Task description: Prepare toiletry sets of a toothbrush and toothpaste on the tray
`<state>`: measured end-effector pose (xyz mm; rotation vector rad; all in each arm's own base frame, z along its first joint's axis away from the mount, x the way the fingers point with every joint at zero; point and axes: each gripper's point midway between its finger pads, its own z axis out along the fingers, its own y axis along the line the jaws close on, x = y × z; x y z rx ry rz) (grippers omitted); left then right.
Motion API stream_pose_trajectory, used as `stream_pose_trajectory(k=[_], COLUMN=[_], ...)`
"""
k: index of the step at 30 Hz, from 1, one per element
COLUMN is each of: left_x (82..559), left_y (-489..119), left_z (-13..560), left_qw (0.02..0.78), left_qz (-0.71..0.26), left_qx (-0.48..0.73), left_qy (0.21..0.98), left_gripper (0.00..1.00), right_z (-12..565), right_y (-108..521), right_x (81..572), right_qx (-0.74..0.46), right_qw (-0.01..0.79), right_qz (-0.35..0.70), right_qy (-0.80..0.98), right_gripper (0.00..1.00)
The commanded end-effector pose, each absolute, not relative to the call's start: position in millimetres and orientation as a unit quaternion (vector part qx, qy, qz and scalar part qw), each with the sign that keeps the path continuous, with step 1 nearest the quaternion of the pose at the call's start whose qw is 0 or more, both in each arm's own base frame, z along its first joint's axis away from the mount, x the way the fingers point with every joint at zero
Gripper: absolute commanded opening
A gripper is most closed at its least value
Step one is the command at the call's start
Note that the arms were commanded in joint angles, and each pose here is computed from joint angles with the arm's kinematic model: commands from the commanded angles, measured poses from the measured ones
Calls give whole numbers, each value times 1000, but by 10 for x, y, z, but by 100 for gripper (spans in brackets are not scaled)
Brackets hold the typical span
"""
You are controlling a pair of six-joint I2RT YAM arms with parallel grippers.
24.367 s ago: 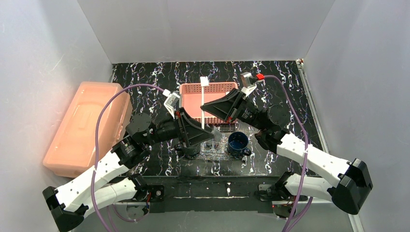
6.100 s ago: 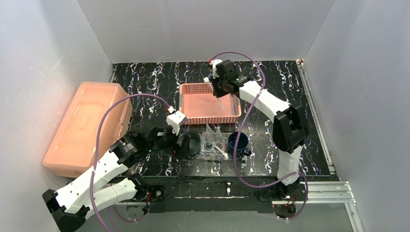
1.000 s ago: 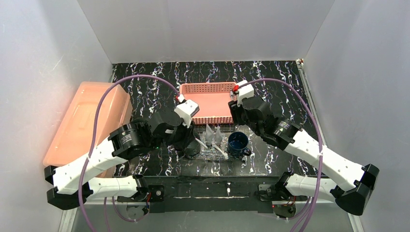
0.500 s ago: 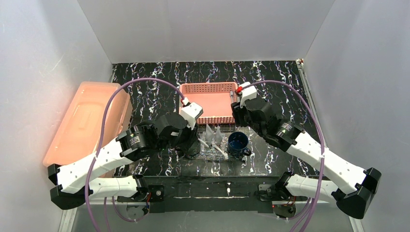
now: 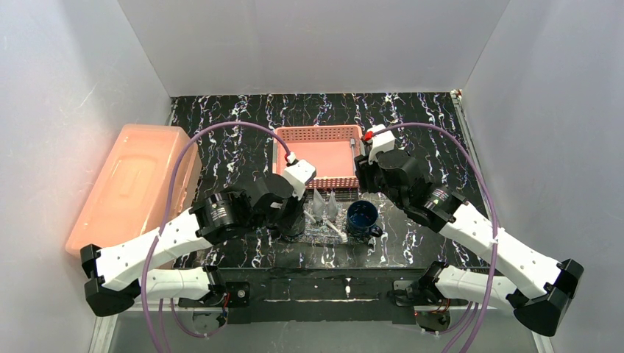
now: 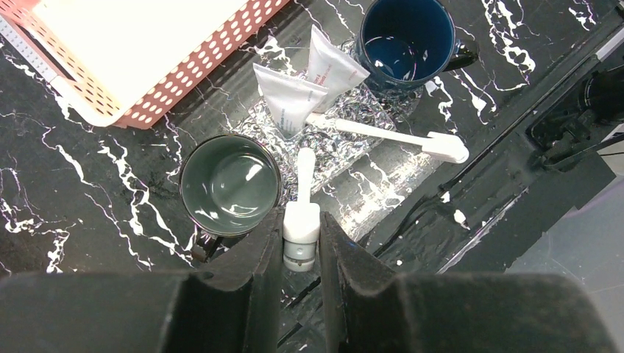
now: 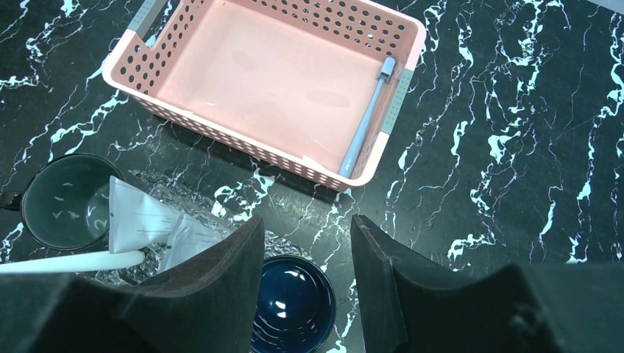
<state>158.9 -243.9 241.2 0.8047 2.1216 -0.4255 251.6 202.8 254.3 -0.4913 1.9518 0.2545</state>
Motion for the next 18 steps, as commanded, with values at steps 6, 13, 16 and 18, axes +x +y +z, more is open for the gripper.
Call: stream_pose_trajectory(k=[6, 13, 16, 18], left_x=[1641, 1668, 1686, 1697], left_y=[-2485, -2540, -2569, -2591], left_z=[2330, 2189, 2115, 2079], left_qw=[416, 414, 410, 409], left_qz=[-163, -159, -155, -154], left_qx=[318, 322, 322, 320], left_qy=[836, 837, 840, 841], left_gripper=[0, 0, 0, 0], right_z=[2556, 2514, 2500, 2485], right_y=[2017, 2021, 2023, 2019], right_x=[2518, 2529, 2527, 2525], right_qx=[-192, -193, -193, -193], right_qw=[537, 536, 535, 534], right_qz=[118, 116, 116, 116], right_qy=[813, 814, 814, 815], right_gripper=[54, 54, 54, 54])
